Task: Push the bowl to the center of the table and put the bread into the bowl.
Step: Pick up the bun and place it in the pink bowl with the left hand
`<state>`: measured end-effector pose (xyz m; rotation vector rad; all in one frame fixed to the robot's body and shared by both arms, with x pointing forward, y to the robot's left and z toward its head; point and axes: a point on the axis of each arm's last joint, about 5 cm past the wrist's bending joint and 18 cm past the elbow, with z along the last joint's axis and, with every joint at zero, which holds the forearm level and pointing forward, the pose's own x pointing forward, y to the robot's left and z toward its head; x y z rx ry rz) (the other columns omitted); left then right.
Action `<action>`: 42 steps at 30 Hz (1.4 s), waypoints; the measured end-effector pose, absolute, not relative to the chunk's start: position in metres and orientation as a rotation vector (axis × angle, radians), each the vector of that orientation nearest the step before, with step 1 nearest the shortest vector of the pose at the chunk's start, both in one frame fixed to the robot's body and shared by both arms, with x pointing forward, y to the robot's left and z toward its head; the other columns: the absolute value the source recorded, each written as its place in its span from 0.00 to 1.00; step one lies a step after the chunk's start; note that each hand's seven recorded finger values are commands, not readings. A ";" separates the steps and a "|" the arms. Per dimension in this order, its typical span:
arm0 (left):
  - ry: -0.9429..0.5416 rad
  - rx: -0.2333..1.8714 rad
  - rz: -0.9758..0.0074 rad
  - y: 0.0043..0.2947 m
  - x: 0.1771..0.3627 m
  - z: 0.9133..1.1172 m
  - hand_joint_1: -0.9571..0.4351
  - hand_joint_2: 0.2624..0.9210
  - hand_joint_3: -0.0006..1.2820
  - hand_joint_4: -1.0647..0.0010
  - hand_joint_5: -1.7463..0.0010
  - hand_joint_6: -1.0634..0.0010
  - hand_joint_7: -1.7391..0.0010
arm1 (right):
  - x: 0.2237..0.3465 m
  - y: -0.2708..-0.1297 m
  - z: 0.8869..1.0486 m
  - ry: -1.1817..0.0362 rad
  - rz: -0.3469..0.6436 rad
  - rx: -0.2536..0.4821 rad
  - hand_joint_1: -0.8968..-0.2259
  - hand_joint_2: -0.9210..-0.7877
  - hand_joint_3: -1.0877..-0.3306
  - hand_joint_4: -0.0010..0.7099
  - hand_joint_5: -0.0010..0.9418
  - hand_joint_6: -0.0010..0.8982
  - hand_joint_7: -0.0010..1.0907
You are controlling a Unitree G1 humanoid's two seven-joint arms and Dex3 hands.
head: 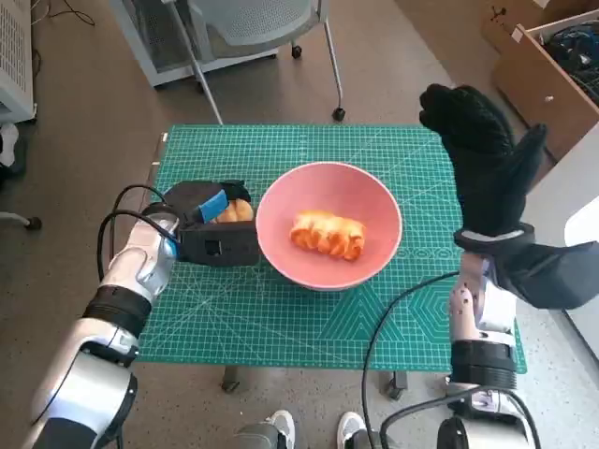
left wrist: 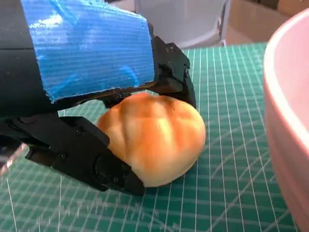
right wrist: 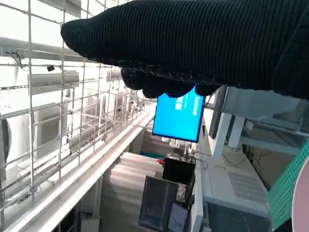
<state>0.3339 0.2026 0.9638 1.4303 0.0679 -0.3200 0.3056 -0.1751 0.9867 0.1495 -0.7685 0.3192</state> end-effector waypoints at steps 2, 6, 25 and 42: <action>0.036 1.421 -0.306 0.204 0.333 0.971 0.69 1.00 0.07 0.40 0.32 0.41 0.32 | 0.306 -0.175 0.986 -0.768 0.318 0.150 0.55 0.00 0.65 0.48 0.00 0.23 0.37; -0.038 1.376 -0.258 0.205 0.330 0.989 0.69 1.00 0.07 0.40 0.33 0.41 0.31 | 0.306 -0.175 0.985 -0.766 0.319 0.152 0.54 0.00 0.65 0.48 0.00 0.23 0.37; -0.531 1.134 -0.083 0.178 0.285 1.061 0.69 0.98 0.01 0.27 0.39 0.33 0.38 | 0.306 -0.174 0.985 -0.774 0.322 0.146 0.54 0.00 0.65 0.48 0.00 0.21 0.36; -0.663 0.956 -0.272 0.139 0.279 1.042 0.69 1.00 0.04 0.37 0.35 0.37 0.33 | 0.305 -0.172 0.985 -0.775 0.332 0.143 0.54 0.00 0.63 0.48 0.00 0.21 0.37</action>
